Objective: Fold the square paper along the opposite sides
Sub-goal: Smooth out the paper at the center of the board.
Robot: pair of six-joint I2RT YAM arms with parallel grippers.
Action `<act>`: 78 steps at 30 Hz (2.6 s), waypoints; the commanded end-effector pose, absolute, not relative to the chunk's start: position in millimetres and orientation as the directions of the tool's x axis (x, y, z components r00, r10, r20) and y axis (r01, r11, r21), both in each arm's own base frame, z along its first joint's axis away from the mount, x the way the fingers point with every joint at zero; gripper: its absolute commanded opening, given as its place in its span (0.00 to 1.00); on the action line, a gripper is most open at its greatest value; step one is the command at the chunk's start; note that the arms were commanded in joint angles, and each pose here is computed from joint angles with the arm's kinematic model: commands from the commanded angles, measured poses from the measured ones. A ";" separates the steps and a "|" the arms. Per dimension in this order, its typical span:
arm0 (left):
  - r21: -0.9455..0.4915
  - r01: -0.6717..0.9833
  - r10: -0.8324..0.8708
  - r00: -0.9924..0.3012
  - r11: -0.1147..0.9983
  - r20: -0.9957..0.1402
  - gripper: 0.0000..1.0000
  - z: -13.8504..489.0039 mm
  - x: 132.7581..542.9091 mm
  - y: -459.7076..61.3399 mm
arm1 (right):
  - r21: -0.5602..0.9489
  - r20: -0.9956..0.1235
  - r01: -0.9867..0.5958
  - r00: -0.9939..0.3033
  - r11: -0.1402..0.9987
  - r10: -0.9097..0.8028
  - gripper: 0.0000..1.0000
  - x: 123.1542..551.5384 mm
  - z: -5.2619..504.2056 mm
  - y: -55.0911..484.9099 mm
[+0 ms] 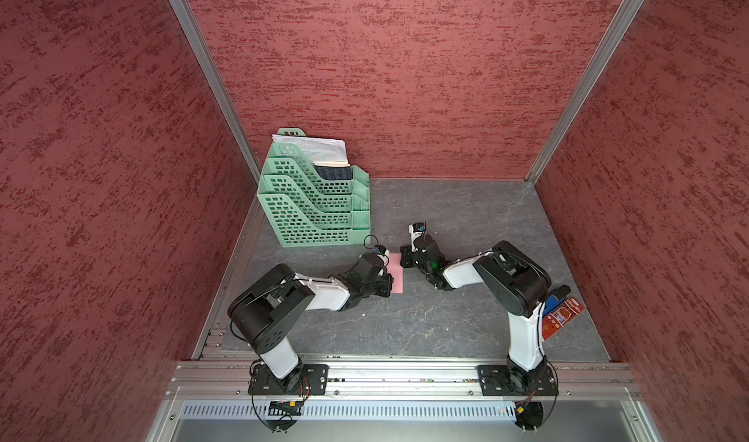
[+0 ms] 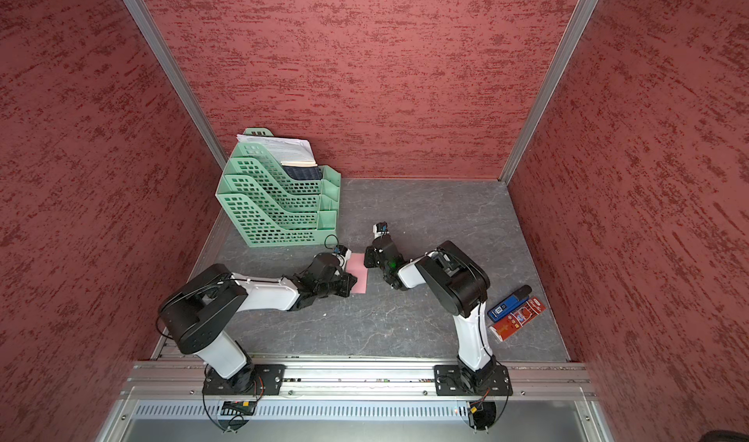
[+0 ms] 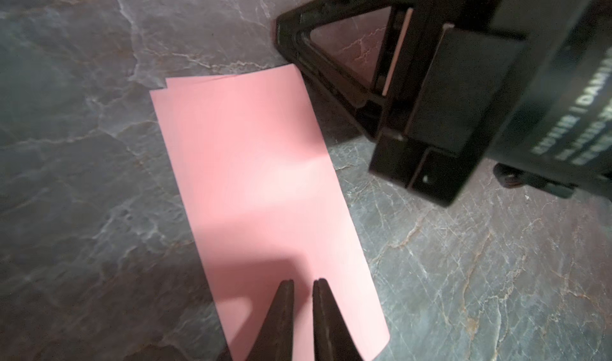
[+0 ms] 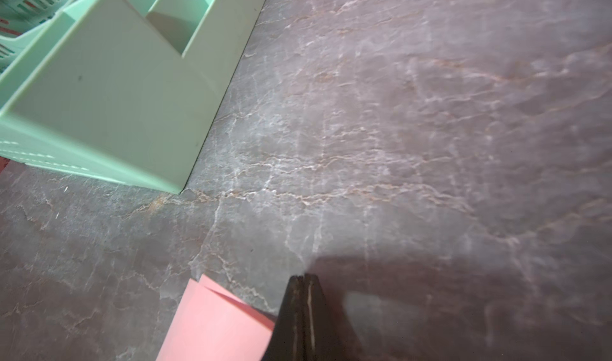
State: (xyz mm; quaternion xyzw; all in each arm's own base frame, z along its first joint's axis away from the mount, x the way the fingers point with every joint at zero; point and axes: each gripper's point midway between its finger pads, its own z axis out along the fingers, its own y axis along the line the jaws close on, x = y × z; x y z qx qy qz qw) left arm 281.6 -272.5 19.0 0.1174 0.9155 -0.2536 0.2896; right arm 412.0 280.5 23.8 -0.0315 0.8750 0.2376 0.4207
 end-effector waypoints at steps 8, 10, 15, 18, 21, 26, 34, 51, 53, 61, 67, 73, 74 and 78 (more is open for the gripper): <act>-0.343 0.288 0.128 -0.899 0.894 -0.419 0.16 -29.4 245.6 -240.7 | 0.390 -0.839 -0.424 -0.529 0.817 0.126 0.00 392.2 88.9 276.5; -0.347 0.288 0.126 -0.898 0.893 -0.421 0.16 -29.3 246.3 -241.4 | 0.399 -0.847 -0.470 -0.517 0.788 0.121 0.00 380.4 88.4 287.2; -0.347 0.290 0.130 -0.899 0.892 -0.418 0.16 -29.5 245.9 -241.7 | 0.369 -0.852 -0.527 -0.521 0.765 0.052 0.00 362.6 60.9 309.1; -0.350 0.292 0.132 -0.900 0.890 -0.415 0.16 -29.6 245.2 -242.4 | 0.289 -0.867 -0.535 -0.498 0.794 -0.020 0.00 357.7 43.7 310.6; -0.352 0.290 0.132 -0.903 0.890 -0.410 0.16 -30.7 244.1 -242.5 | 0.224 -0.869 -0.495 -0.491 0.840 -0.058 0.00 358.7 26.9 300.6; -0.355 0.284 0.129 -0.907 0.891 -0.400 0.16 -32.6 242.5 -242.0 | 0.164 -0.839 -0.402 -0.537 0.901 -0.087 0.00 364.7 -7.1 283.2; -0.355 0.272 0.121 -0.911 0.894 -0.394 0.16 -33.0 240.4 -238.6 | 0.059 -0.797 -0.271 -0.592 0.961 -0.118 0.00 371.2 -11.3 261.4; -0.371 0.266 0.108 -0.913 0.890 -0.394 0.16 -32.8 240.8 -238.4 | 0.176 -0.897 -0.447 -0.440 0.877 -0.044 0.00 359.4 71.8 270.7; -0.373 0.266 0.110 -0.914 0.889 -0.391 0.16 -33.7 240.9 -239.3 | 0.189 -0.905 -0.482 -0.423 0.855 -0.039 0.00 354.8 81.4 281.1; -0.370 0.262 0.109 -0.915 0.891 -0.387 0.16 -34.1 241.1 -237.8 | 0.220 -0.881 -0.512 -0.470 0.830 -0.056 0.00 331.2 47.4 319.0; -0.369 0.259 0.108 -0.917 0.893 -0.384 0.16 -34.8 240.4 -237.0 | 0.193 -0.830 -0.396 -0.553 0.898 -0.066 0.00 335.2 1.3 299.9; -0.375 0.241 0.090 -0.922 0.895 -0.377 0.16 -35.3 239.4 -233.3 | 0.168 -0.800 -0.274 -0.599 0.947 -0.031 0.00 336.9 -12.0 253.3; -0.377 0.240 0.087 -0.921 0.895 -0.378 0.16 -35.3 239.9 -232.9 | 0.167 -0.798 -0.257 -0.602 0.952 -0.023 0.00 337.2 -11.6 245.6; -0.384 0.232 0.079 -0.923 0.894 -0.376 0.16 -35.8 240.9 -232.0 | 0.155 -0.815 -0.254 -0.580 0.955 -0.022 0.00 340.0 1.0 232.2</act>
